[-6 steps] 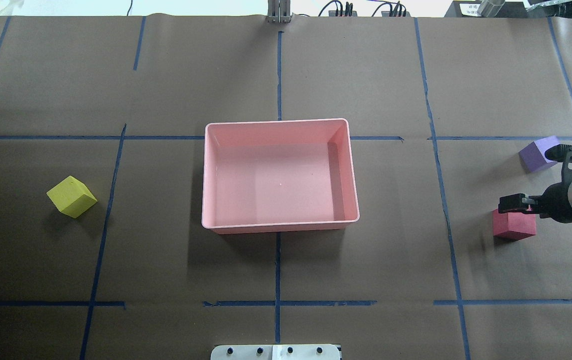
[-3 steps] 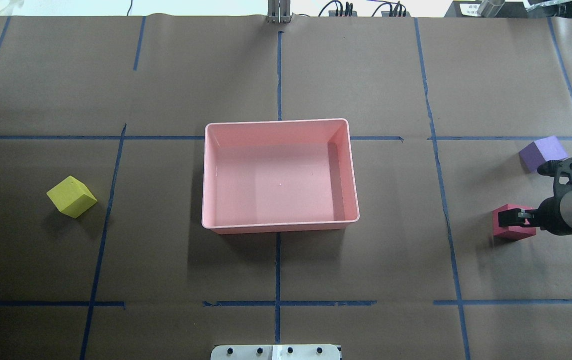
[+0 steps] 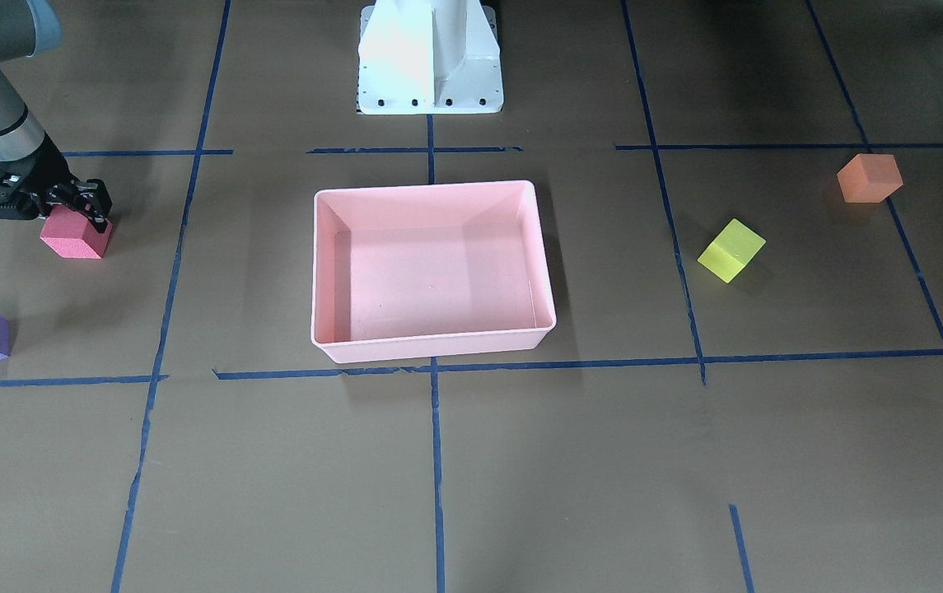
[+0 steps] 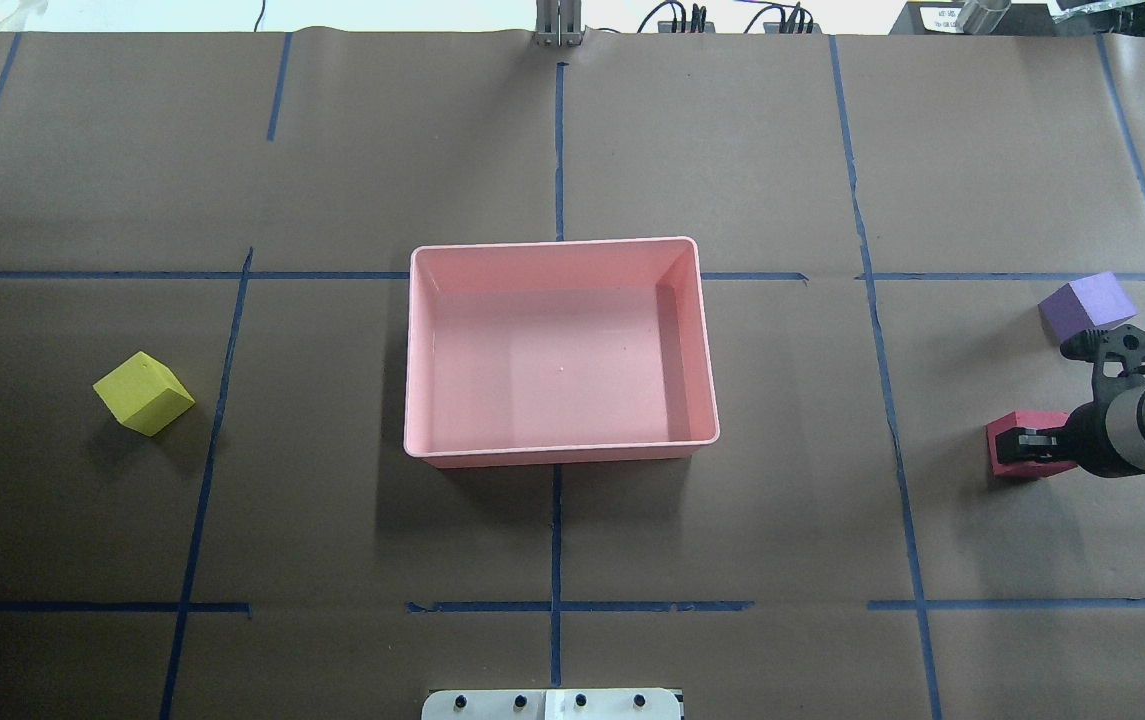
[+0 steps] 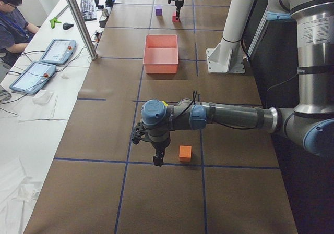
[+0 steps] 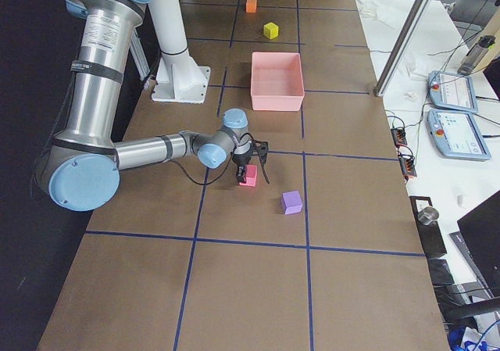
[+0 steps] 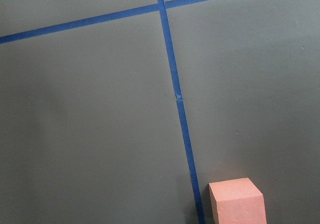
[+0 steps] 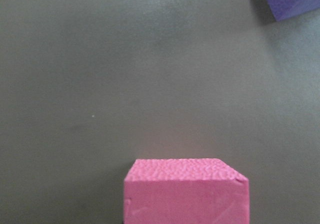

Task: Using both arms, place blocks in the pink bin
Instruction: 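Carry the magenta cube into the pink bin and release it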

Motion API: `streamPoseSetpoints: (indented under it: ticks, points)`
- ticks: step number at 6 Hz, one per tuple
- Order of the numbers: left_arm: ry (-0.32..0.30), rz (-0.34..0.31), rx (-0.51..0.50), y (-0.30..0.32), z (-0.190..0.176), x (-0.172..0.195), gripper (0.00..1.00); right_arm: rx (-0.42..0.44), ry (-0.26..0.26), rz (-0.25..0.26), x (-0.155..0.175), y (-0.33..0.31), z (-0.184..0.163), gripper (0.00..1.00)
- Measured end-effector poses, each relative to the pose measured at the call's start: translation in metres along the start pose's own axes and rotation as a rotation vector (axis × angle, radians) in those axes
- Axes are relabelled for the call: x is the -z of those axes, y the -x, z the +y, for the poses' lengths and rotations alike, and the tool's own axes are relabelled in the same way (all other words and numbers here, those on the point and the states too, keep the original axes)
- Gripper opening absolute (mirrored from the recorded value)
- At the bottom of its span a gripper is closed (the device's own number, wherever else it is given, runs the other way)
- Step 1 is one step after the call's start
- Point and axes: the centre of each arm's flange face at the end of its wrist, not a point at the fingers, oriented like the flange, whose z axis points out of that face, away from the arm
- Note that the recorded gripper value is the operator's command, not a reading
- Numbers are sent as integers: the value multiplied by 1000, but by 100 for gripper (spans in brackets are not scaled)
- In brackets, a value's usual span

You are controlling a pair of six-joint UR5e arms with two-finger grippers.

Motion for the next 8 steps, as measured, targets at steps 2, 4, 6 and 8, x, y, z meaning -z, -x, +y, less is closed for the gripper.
streamPoseSetpoints:
  ticks: [2, 4, 6, 8]
  points:
    - [1, 0, 1, 0, 0, 0, 100, 43, -18, -134, 49, 53, -2, 43]
    - [1, 0, 1, 1, 0, -1, 100, 63, -47, -229, 89, 145, -31, 43]
    - [0, 0, 0, 0, 0, 0, 100, 21, -21, -203, 131, 264, -58, 43]
    - [-2, 0, -2, -1, 0, 1, 100, -30, -14, -154, 149, 378, -64, 92]
